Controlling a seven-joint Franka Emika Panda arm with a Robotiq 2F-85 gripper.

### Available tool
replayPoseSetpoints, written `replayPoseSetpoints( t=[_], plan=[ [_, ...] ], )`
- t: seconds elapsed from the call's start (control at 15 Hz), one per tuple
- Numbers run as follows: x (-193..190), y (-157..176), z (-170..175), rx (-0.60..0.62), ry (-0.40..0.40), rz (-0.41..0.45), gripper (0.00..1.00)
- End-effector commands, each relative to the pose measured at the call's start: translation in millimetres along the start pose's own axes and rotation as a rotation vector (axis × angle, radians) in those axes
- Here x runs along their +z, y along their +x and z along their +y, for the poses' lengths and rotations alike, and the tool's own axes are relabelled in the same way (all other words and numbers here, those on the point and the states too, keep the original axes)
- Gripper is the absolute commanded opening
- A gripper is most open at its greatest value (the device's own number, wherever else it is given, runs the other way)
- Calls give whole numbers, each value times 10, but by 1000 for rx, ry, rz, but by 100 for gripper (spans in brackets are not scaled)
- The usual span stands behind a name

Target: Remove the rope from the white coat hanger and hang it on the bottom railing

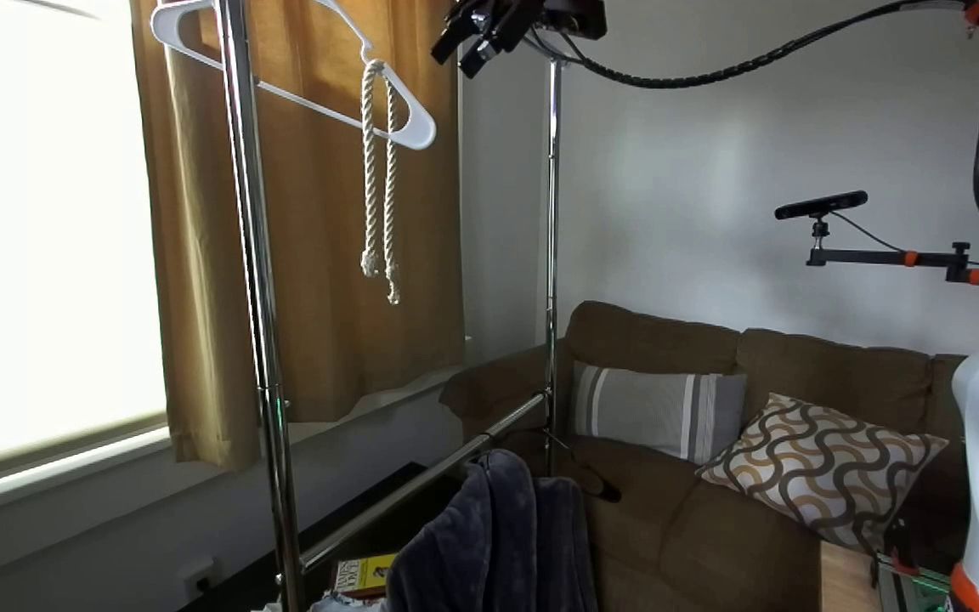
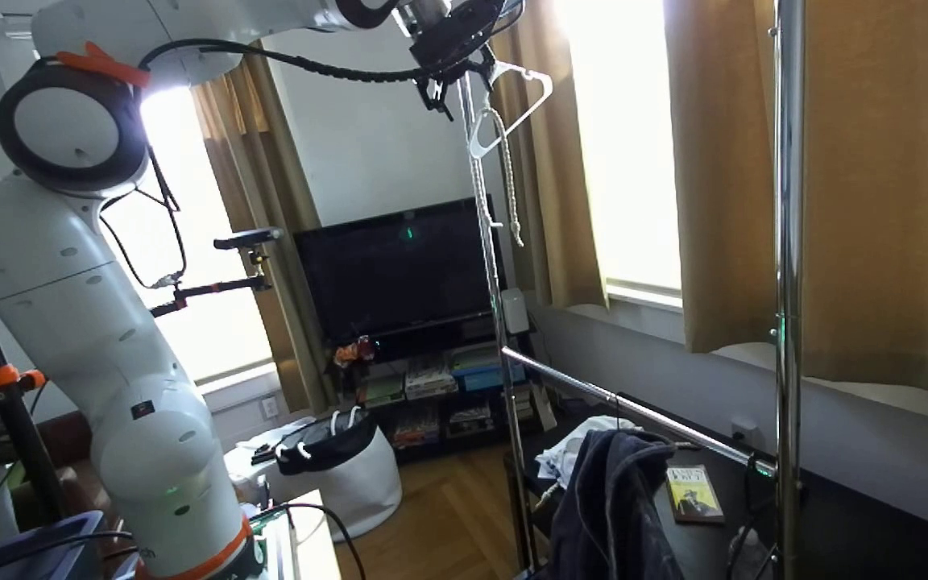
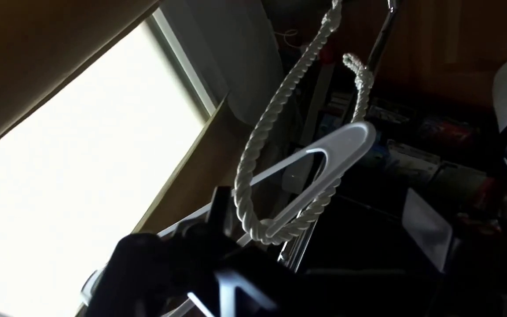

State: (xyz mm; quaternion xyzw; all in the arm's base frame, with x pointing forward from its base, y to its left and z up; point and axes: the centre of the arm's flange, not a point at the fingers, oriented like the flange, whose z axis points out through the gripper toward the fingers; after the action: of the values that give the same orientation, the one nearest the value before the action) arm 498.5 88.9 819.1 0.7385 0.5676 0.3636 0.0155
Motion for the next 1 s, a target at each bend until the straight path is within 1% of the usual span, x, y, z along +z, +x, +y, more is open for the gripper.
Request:
replayPoseSetpoints(
  t=[0.0, 0.2, 0.4, 0.53, 0.73, 0.8, 0.87, 0.93],
  plan=[
    [170, 63, 104, -159, 39, 11, 100],
    [264, 130, 198, -254, 43, 14, 100],
    [257, 175, 372, -303, -39, -11, 100],
    [229, 210, 445, -323, -79, -11, 100],
    [266, 230, 498, -334, -96, -5, 100],
    [304, 236, 500, -337, -93, -5, 92],
    [334, 236, 505, -340, -88, -5, 88],
    [375, 233, 511, -340, -78, -5, 78]
  ],
)
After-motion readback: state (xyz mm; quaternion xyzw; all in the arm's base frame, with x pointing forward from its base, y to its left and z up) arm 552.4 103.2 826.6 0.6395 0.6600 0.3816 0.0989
